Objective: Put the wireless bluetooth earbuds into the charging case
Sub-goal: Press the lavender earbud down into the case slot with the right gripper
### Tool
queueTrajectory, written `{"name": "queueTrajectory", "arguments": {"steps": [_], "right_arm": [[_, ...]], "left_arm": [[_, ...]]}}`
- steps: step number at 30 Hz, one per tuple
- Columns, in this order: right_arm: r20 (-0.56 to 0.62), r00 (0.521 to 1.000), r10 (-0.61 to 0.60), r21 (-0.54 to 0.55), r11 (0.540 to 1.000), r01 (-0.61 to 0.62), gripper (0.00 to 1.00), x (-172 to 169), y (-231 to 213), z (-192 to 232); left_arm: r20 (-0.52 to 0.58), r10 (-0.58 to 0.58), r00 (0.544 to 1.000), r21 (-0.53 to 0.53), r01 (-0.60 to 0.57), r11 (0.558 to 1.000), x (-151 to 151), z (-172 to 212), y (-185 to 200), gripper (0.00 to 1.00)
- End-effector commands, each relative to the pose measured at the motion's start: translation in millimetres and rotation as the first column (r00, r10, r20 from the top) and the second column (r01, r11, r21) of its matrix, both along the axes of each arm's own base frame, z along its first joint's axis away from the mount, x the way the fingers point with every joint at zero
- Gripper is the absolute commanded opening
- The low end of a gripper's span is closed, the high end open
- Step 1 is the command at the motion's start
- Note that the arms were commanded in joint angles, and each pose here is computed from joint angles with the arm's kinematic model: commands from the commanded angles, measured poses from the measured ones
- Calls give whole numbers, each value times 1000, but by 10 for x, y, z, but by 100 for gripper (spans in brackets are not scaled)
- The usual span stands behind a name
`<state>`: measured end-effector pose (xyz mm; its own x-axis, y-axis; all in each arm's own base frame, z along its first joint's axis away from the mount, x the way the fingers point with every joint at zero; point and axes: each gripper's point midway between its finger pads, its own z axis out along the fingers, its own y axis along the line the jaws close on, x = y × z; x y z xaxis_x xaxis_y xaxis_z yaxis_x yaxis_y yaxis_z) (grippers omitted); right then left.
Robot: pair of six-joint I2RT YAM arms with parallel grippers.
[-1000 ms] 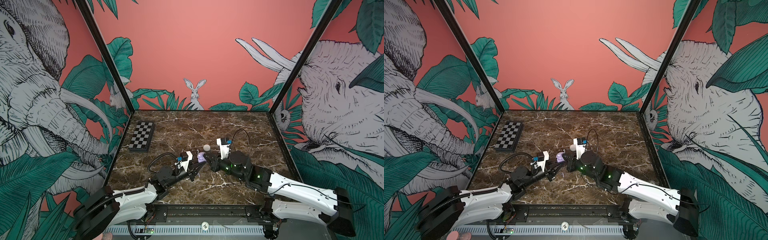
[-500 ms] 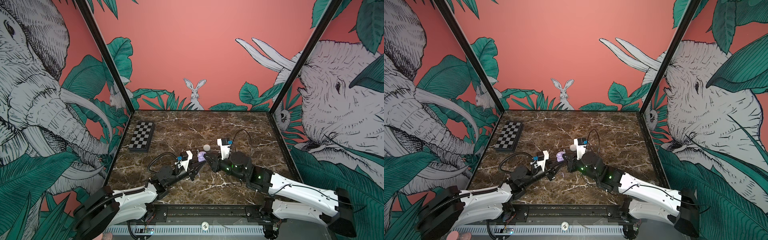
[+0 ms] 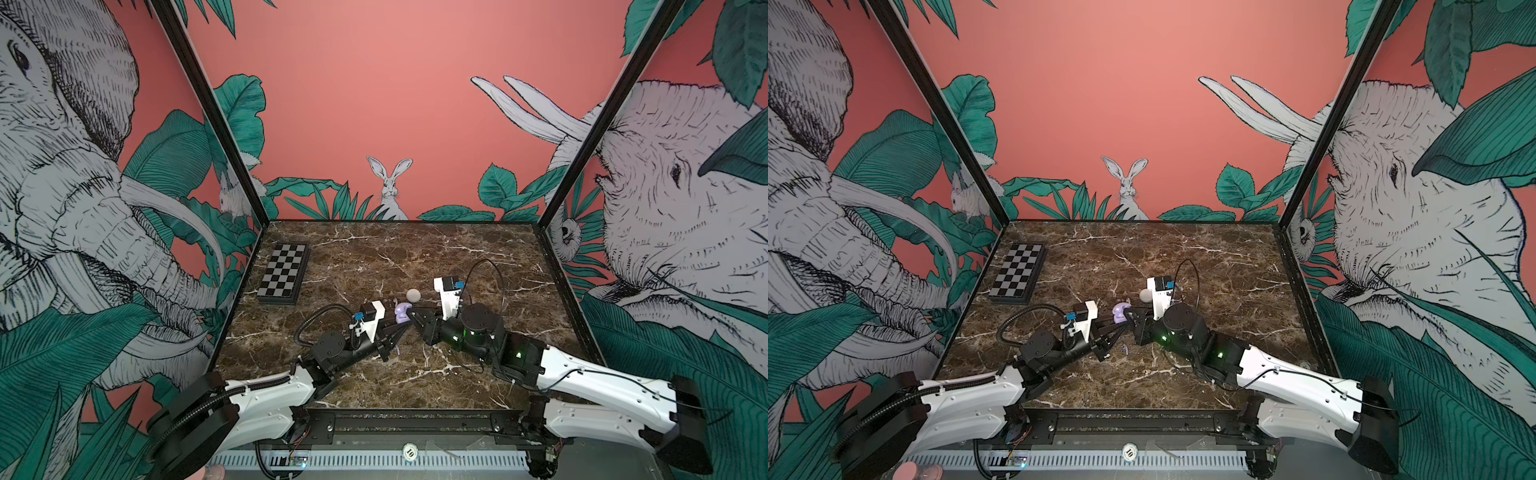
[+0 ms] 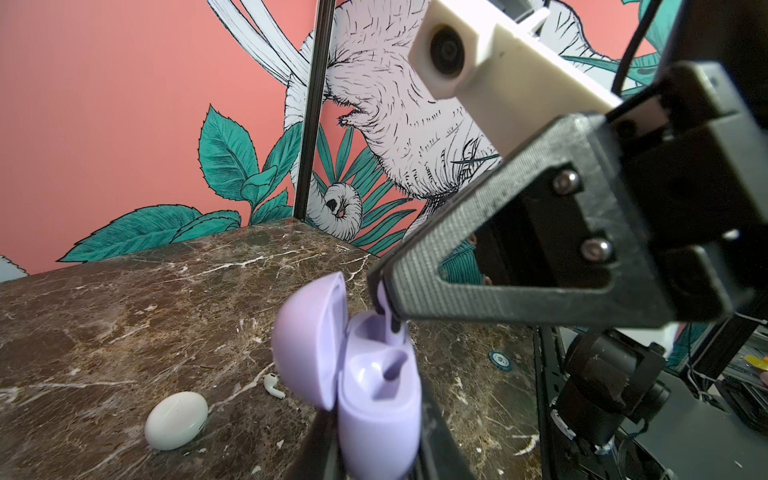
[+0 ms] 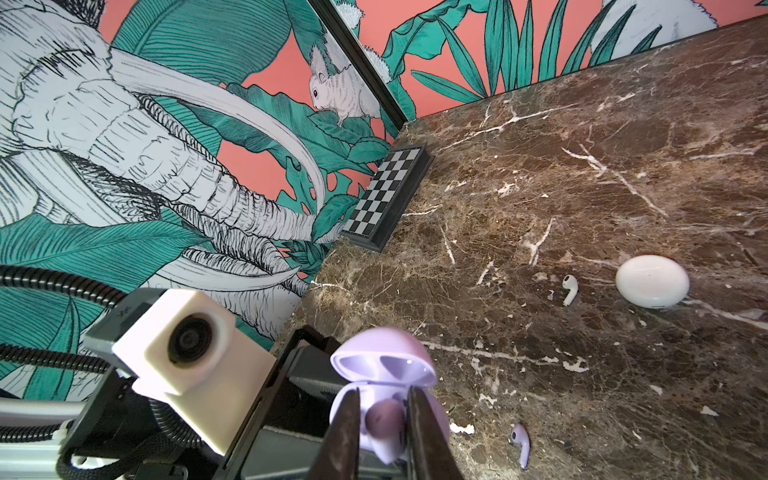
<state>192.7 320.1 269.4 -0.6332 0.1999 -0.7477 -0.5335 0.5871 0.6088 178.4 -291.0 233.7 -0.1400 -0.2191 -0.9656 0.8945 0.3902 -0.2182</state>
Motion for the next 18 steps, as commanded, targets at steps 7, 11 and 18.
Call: {"name": "queueTrajectory", "arguments": {"steps": [7, 11, 18], "right_arm": [[-15, 1000, 19, -28, 999, -20, 21, -61, 2, -131], [-17, 1000, 17, -26, 1000, -17, 22, -57, 2, -134], [-27, 1000, 14, -27, 1000, -15, 23, -54, 7, -167]], "left_arm": [[71, -9, 997, -108, 17, 994, -40, 388, 15, 0], [70, -11, 997, -109, 18, 994, -43, 384, 15, 0], [65, -13, 998, -108, 20, 994, -41, 373, 10, 0]]}}
